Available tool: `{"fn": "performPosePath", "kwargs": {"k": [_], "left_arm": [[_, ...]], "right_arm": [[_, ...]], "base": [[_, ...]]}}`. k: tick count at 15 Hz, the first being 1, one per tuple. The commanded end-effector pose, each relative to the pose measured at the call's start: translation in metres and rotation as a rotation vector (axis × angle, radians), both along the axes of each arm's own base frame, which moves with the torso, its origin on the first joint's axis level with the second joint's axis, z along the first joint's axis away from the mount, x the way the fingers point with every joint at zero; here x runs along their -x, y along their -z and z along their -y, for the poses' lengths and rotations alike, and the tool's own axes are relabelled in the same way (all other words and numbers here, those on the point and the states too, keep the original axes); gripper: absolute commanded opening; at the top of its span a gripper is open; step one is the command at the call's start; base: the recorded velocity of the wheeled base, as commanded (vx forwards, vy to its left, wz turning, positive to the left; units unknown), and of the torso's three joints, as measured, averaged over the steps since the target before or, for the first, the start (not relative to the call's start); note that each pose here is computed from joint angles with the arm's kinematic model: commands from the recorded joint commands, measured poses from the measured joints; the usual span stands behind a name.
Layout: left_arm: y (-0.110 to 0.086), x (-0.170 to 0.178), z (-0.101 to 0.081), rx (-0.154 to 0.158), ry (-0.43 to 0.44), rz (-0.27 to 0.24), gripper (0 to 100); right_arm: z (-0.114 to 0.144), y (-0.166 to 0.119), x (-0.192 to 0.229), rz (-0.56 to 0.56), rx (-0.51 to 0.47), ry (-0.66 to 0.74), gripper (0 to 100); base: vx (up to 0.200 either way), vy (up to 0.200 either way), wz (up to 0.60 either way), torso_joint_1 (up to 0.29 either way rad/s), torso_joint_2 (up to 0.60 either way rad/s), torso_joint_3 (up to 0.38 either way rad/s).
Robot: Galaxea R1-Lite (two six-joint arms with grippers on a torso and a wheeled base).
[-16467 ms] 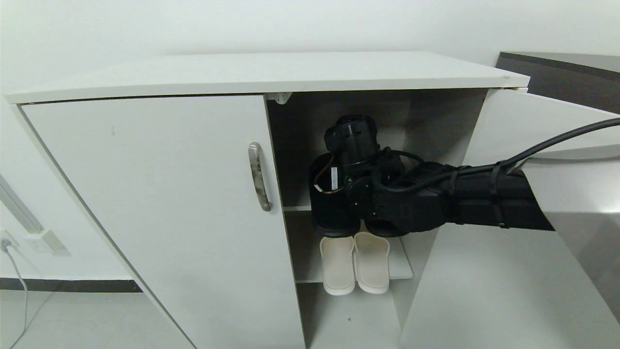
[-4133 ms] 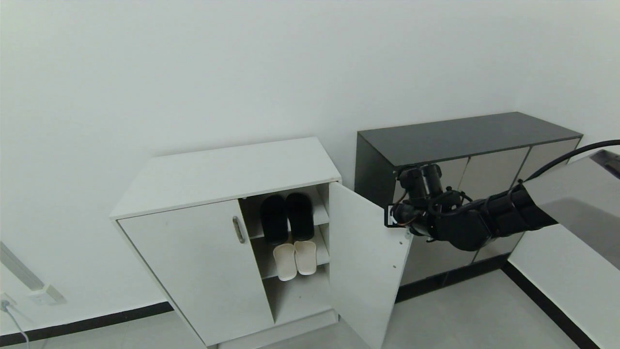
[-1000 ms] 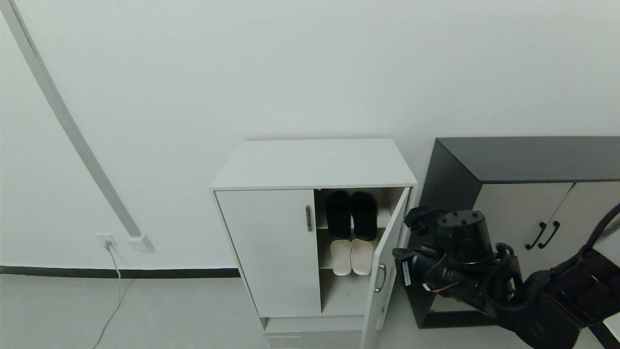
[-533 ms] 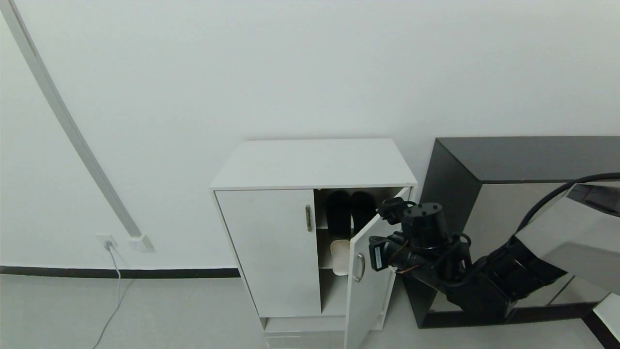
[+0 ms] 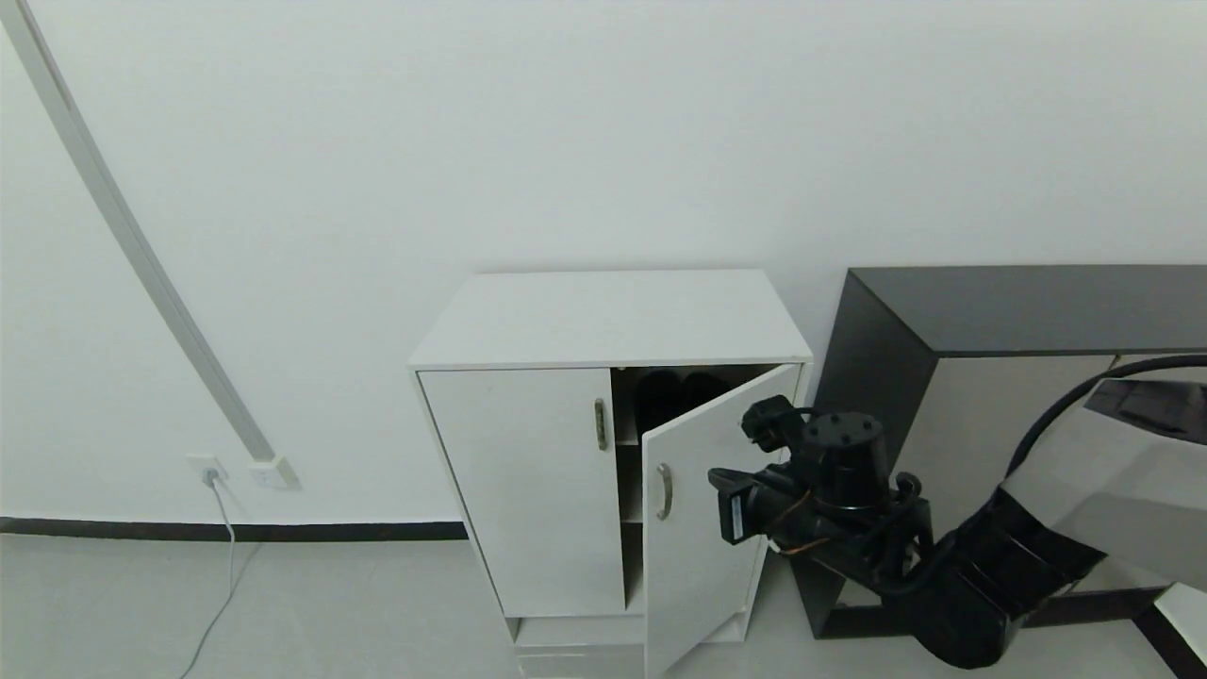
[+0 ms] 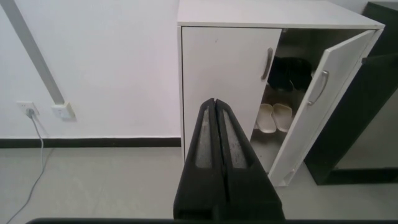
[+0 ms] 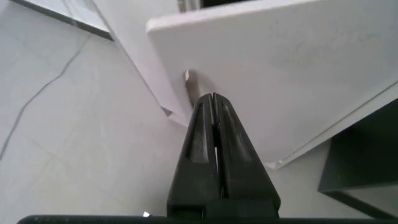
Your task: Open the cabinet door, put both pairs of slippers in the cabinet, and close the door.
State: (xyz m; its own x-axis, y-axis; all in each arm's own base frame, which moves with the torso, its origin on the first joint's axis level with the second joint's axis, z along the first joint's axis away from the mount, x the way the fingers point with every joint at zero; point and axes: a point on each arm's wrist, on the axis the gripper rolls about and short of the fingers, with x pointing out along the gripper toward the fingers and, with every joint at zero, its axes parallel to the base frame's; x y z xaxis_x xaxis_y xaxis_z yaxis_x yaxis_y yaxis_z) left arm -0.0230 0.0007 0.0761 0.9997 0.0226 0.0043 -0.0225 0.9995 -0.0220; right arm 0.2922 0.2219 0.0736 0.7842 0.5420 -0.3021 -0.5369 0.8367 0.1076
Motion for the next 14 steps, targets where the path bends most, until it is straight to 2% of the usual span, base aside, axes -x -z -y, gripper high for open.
{"fn": "performPosePath", "kwargs": {"k": [1,7,14], "left_arm": [[0.0,0.0,0.0,0.0,0.0,-0.001,0],[0.0,0.0,0.0,0.0,0.0,-0.001,0],[0.0,0.0,0.0,0.0,0.0,-0.001,0]], "right_arm": [[0.018,-0.009,0.033,0.003,-0.031,-0.092,0],[0.021,-0.005,0.048,0.003,-0.037,-0.133,0],[0.0,0.011,0.019,0.008,-0.042,-0.127,0]], "base": [[0.2,0.0,0.0,0.002,0.0,0.002],[0.2,0.0,0.0,0.003,0.0,0.006],[0.0,0.0,0.0,0.0,0.0,0.0]]}}
